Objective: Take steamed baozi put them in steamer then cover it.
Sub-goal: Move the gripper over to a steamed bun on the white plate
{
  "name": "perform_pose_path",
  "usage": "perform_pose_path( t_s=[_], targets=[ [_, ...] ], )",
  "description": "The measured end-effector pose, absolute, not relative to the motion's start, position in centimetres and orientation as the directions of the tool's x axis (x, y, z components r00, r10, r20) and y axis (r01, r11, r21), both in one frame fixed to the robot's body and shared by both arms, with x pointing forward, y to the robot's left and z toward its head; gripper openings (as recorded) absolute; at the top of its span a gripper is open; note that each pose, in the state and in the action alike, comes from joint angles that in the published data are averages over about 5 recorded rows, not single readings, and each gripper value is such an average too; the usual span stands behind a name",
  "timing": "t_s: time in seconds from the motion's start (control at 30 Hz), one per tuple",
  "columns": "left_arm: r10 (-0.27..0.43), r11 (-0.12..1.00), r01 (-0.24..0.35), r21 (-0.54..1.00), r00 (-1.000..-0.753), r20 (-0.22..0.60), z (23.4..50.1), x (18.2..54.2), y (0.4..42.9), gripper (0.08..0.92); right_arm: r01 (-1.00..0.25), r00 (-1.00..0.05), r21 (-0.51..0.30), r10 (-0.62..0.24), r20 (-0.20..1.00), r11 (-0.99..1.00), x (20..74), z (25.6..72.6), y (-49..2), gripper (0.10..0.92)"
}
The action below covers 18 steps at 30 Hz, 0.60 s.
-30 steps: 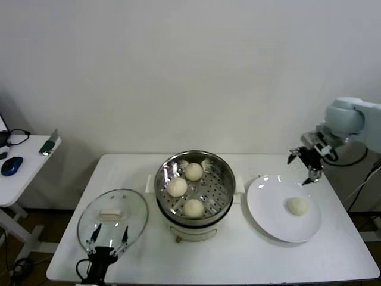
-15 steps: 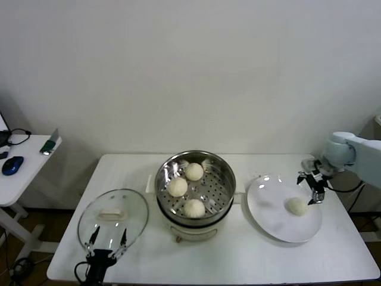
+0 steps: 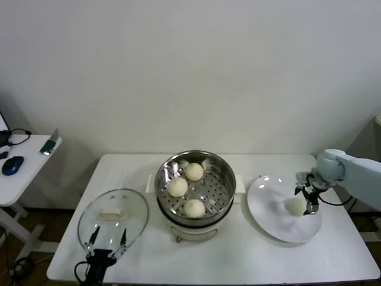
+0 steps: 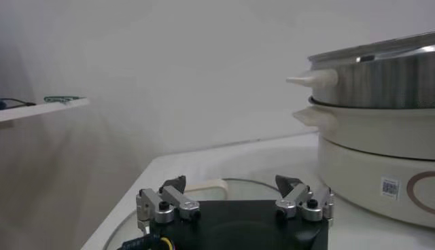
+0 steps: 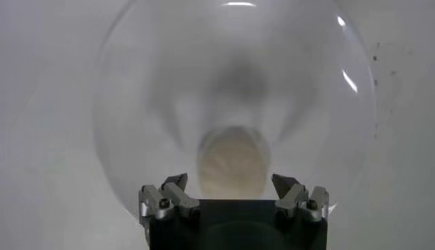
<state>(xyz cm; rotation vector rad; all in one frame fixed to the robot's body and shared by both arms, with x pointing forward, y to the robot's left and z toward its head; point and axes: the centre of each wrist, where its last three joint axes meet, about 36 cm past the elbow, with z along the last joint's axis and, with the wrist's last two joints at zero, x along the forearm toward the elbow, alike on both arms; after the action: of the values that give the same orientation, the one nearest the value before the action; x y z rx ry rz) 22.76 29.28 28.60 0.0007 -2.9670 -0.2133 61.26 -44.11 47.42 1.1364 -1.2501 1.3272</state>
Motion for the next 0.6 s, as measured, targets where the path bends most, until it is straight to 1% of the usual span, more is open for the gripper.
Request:
perform_pose_path(
  t_s=[0.4, 0.47, 0.6],
  targets=[
    [-0.014, 0.990, 0.009, 0.141, -0.986, 0.165, 28.5, 22.8, 29.3, 0.823, -0.993, -0.115, -0.115, 0.040, 0.993, 0.005, 61.4, 45.9, -44.5, 0.816],
    [-0.015, 0.990, 0.009, 0.141, -0.986, 0.165, 28.5, 22.9, 29.3, 0.823, -0.993, -0.115, -0.115, 0.041, 0.992, 0.007, 61.5, 45.8, -44.5, 0.799],
    [-0.016, 0.990, 0.007, 0.141, -0.987, 0.163, 28.6, 22.9, 29.4, 0.823, -0.993, -0.118, -0.119, 0.043, 0.992, 0.011, 61.7, 45.9, -44.6, 0.729]
  ],
)
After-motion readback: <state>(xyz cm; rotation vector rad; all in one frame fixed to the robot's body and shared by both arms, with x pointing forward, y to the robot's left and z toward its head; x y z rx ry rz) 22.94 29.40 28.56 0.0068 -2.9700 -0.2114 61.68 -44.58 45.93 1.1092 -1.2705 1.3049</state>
